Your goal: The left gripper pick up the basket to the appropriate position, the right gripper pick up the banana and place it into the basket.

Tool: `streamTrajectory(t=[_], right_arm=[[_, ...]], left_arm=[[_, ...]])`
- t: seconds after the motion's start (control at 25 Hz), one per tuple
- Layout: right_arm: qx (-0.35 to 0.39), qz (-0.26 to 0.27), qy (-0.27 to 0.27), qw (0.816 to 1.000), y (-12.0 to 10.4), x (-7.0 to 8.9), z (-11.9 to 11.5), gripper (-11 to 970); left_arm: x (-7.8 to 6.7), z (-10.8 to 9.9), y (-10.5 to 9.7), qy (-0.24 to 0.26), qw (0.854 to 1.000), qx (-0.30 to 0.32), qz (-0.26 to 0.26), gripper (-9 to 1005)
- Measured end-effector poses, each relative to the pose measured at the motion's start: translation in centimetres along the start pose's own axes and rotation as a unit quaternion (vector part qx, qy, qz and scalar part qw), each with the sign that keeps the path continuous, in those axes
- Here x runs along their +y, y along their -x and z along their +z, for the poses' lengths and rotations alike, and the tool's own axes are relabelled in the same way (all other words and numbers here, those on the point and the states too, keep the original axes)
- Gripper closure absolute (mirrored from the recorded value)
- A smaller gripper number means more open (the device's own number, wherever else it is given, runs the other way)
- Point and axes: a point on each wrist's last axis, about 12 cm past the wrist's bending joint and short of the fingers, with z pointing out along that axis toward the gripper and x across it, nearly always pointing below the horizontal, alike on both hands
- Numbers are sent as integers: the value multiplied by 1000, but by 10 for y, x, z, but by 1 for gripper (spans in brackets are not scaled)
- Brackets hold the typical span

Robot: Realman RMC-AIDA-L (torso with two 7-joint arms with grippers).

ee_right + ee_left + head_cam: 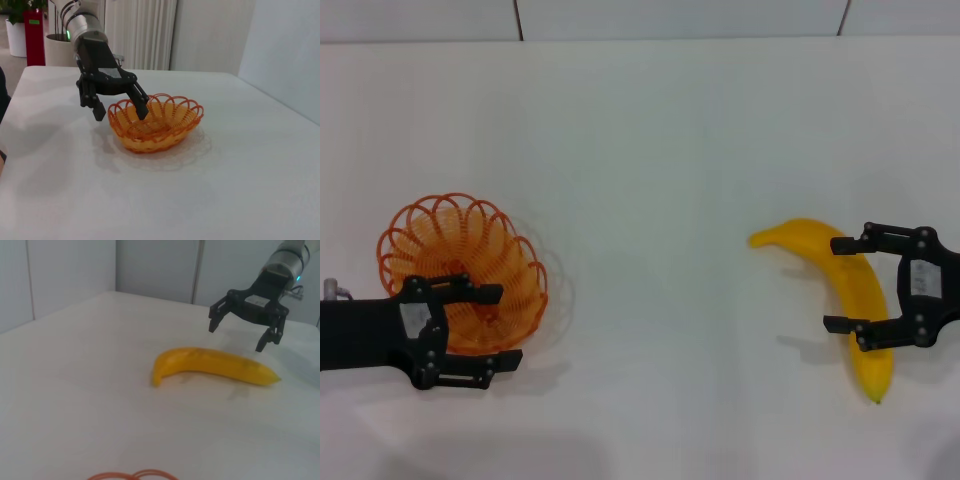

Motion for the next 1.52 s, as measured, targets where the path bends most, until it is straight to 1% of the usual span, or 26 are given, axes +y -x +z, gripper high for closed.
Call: streamTrajectory(t=[0.16,0.36,0.52,0.64,0.72,0.8,0.88,0.92,0.96,1.0,1.04,1.08,1.2,1.24,1.32,1.36,1.4,1.52], right_arm=[[-6,-1,2,1000,2,0,3,67],[2,-13,33,999,7,-1,26,67],[0,-8,30,1000,8,-2,25,67],[-5,-6,29,1000,8,-1,23,67],[-5,-6,29,1000,8,-1,22,67],[-5,-6,28,1000,8,-1,22,67],[-6,-6,28,1000,8,-1,22,67],[-5,-6,27,1000,8,-1,22,67],[-5,-6,27,1000,8,-1,22,67],[-5,-6,27,1000,8,-1,21,68],[-4,-7,27,1000,8,-1,21,68],[-4,-7,26,1000,8,-1,21,68],[-4,-8,26,1000,8,-2,21,68],[-4,-9,27,1000,9,-2,21,68],[-5,-10,27,1000,9,-3,21,68],[-5,-10,27,1000,9,-3,22,68],[-5,-10,27,1000,9,-3,22,68],[-5,-10,27,1000,10,-3,22,68]], left_arm=[[0,1,0,0,1000,1,-1,122],[0,2,0,0,1000,1,0,126],[1,3,2,-1,1000,0,1,129],[1,-2,5,4,1000,-12,4,131],[4,-12,11,24,999,-31,5,133],[12,-30,23,65,996,-60,-9,134],[24,-53,41,117,989,-87,-31,136],[28,-62,49,135,986,-94,-39,137],[31,-68,54,146,983,-98,-44,137],[35,-77,64,161,980,-103,-57,138],[35,-77,64,161,980,-103,-57,139],[44,-95,84,197,970,-115,-85,140],[55,-115,103,243,951,-138,-132,142],[58,-122,109,256,946,-143,-140,143],[63,-133,121,278,938,-140,-151,144],[65,-135,124,283,937,-137,-153,145],[71,-140,132,292,935,-123,-157,146],[84,-145,145,307,933,-70,-172,148]])
